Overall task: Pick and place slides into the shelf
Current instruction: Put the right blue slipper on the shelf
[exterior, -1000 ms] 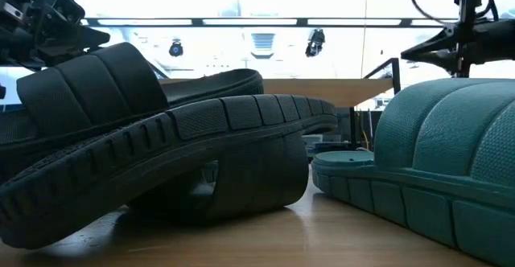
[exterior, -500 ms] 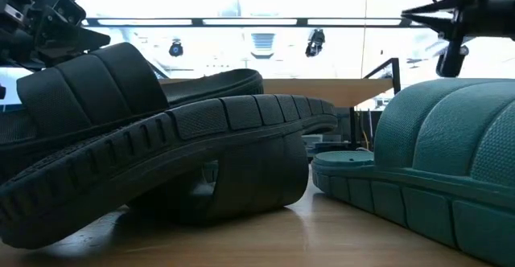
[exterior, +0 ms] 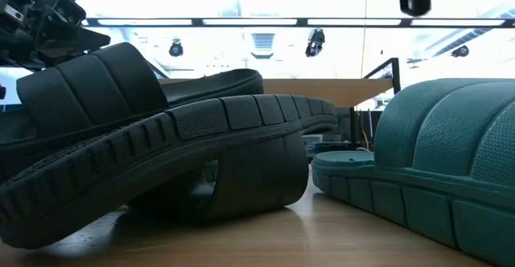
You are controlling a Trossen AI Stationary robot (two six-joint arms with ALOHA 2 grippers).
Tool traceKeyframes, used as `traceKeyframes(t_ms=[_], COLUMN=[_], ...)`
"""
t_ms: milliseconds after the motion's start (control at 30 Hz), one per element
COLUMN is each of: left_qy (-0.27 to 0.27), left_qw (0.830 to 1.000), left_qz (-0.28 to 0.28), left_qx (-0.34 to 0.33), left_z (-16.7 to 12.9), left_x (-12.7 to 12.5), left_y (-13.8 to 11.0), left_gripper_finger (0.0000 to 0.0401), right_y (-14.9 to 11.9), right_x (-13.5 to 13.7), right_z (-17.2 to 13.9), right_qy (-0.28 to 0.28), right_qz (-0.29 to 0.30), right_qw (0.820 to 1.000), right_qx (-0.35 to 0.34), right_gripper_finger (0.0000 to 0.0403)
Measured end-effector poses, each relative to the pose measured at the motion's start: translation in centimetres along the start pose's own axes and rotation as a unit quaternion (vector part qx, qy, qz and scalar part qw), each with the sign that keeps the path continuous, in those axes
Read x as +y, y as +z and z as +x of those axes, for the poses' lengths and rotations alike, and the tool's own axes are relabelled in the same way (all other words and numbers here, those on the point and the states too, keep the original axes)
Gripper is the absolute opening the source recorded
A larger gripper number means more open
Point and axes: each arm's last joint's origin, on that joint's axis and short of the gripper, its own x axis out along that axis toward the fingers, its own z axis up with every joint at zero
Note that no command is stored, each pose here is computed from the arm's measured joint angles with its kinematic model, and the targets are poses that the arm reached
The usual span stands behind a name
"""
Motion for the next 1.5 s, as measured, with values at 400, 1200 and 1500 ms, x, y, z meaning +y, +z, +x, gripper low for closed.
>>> traceKeyframes(t_ms=[400,1200,1500], left_qy=[0.0,-0.001,0.0], left_qw=[1.0,1.0,1.0], left_qz=[0.0,0.0,0.0], left_qx=[0.001,0.001,0.001], left_z=[0.0,0.0,0.0], left_x=[0.0,0.0,0.0], left_y=[0.0,0.0,0.0], left_gripper_finger=[0.0191,0.0191,0.0191], right_y=[-2.2,-17.3,-18.9], right_x=[8.6,7.7,6.0], right_z=[7.8,20.1,21.2], right_qy=[-0.146,-0.112,-0.095], right_qz=[-0.028,-0.152,-0.193], right_qw=[0.94,0.727,0.727], right_qx=[0.307,0.66,0.652], right_gripper_finger=[0.0172,0.0137,0.0137])
